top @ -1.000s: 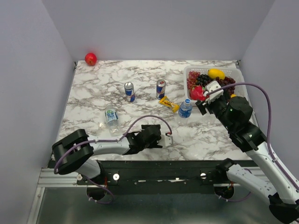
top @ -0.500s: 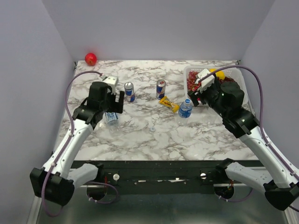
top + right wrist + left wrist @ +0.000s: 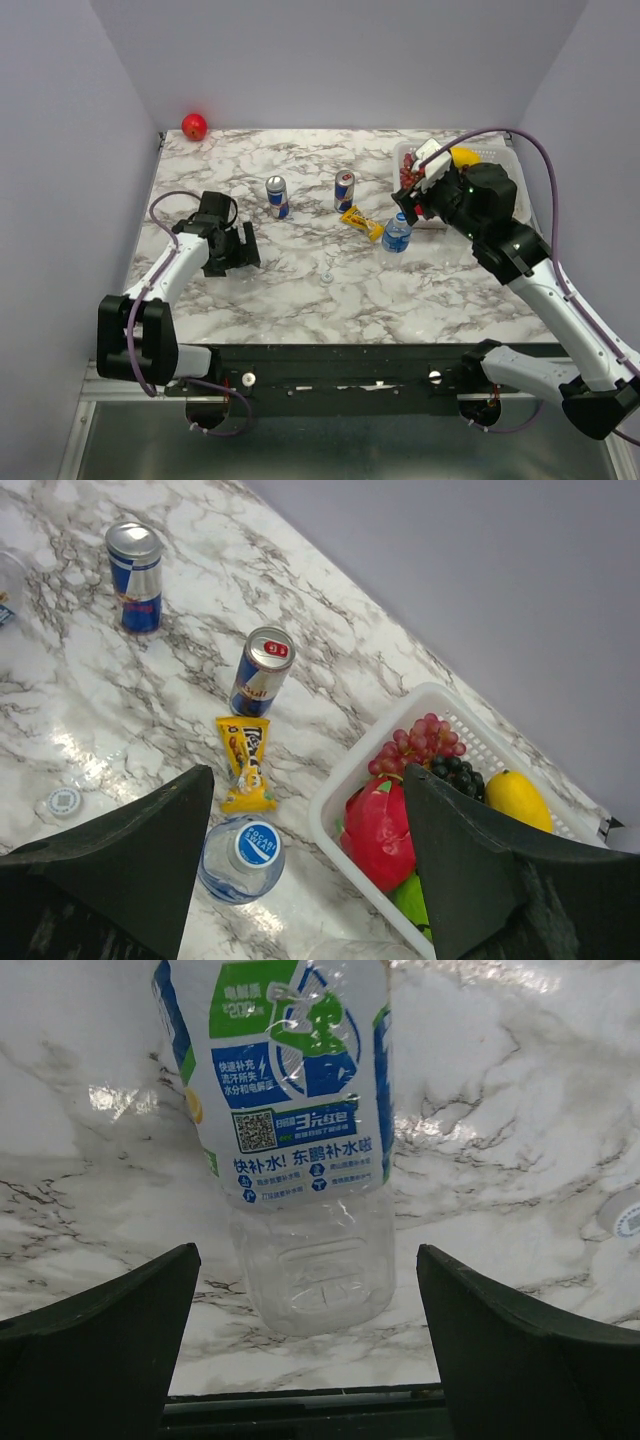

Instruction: Screw on the bottle caps

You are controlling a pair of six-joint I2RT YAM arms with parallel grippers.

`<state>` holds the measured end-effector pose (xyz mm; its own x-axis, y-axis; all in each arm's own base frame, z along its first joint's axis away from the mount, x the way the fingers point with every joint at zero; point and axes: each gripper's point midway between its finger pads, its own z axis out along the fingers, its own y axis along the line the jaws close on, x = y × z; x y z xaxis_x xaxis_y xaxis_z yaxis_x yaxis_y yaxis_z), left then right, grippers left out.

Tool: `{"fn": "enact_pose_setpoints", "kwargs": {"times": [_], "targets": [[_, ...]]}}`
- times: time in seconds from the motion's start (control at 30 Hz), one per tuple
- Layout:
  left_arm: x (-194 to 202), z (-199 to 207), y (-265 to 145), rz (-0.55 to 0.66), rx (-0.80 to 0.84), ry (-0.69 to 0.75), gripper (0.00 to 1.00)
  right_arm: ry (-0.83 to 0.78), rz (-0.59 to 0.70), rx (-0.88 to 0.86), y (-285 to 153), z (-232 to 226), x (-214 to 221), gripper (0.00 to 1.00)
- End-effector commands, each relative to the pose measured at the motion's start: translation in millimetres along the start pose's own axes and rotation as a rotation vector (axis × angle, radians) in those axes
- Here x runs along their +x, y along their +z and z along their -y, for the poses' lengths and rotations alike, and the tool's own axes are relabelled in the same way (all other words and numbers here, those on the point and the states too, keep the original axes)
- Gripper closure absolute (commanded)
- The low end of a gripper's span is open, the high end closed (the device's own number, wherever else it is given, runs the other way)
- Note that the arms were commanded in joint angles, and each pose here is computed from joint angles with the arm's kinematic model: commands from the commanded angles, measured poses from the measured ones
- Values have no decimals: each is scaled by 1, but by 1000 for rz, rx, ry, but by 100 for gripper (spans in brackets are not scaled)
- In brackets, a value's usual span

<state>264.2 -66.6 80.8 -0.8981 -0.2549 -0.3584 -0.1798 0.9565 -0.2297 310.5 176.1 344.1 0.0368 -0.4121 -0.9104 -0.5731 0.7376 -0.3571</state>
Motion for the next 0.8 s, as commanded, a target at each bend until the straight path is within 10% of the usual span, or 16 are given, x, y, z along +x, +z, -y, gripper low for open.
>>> {"fn": "enact_pose_setpoints", "kwargs": {"times": [0.0, 0.3, 0.77], "targets": [[4, -1, 17, -52, -15, -69, 1, 24, 9, -22, -11, -5, -1, 16], [-16, -5, 44, -102, -90, 33, 3, 17, 1, -31, -15, -10, 9, 16], [39, 5, 39, -243, 128, -93, 51, -105, -146, -632, 32, -104, 31, 18]]}}
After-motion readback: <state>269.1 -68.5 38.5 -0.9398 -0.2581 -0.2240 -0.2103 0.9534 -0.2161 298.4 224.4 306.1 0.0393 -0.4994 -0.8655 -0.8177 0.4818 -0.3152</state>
